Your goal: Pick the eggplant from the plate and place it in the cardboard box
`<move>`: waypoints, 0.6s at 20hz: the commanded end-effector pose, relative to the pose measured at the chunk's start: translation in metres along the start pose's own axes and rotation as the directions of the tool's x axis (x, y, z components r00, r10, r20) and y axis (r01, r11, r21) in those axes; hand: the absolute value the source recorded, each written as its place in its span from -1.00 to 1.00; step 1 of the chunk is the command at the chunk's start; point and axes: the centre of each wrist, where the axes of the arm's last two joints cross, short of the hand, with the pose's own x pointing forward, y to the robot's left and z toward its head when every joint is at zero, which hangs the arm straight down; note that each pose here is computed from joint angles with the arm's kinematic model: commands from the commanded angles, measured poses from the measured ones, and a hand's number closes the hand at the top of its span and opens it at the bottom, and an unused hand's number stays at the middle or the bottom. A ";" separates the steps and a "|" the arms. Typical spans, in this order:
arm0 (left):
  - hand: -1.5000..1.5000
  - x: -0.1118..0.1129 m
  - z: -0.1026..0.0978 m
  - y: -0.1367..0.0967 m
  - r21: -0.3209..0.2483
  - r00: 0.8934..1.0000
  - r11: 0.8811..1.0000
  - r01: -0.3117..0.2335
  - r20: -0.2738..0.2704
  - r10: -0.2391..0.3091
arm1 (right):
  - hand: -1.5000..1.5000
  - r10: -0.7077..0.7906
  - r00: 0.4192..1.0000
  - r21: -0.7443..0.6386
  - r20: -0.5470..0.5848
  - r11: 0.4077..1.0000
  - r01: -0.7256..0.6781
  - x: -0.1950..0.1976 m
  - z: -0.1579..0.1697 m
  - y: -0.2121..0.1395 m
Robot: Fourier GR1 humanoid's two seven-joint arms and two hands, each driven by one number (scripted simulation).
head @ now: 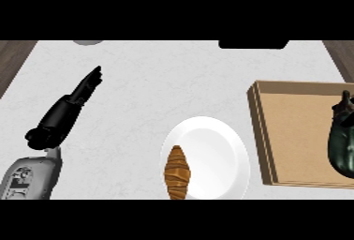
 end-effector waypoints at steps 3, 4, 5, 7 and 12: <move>0.00 -0.005 0.009 0.008 -0.011 1.000 1.000 -0.003 0.004 0.003 | 1.00 0.082 0.988 0.271 -0.134 0.961 -0.043 -0.048 -0.002 -0.022; 0.00 0.000 0.000 -0.013 -0.025 1.000 1.000 0.013 0.016 -0.013 | 1.00 0.102 0.988 0.295 -0.118 0.953 -0.063 -0.050 -0.014 -0.009; 0.00 0.003 -0.008 -0.007 -0.002 1.000 1.000 0.010 0.012 -0.010 | 1.00 0.090 0.991 0.321 -0.095 0.945 -0.055 -0.053 -0.023 -0.009; 0.00 0.008 0.000 0.000 -0.022 1.000 1.000 0.003 0.005 -0.002 | 1.00 0.084 0.990 0.349 -0.110 0.936 -0.041 -0.074 -0.030 -0.008; 0.00 0.004 -0.003 -0.019 -0.024 1.000 1.000 -0.010 0.010 0.011 | 1.00 0.185 0.970 0.511 -0.155 0.856 -0.081 -0.101 -0.033 -0.012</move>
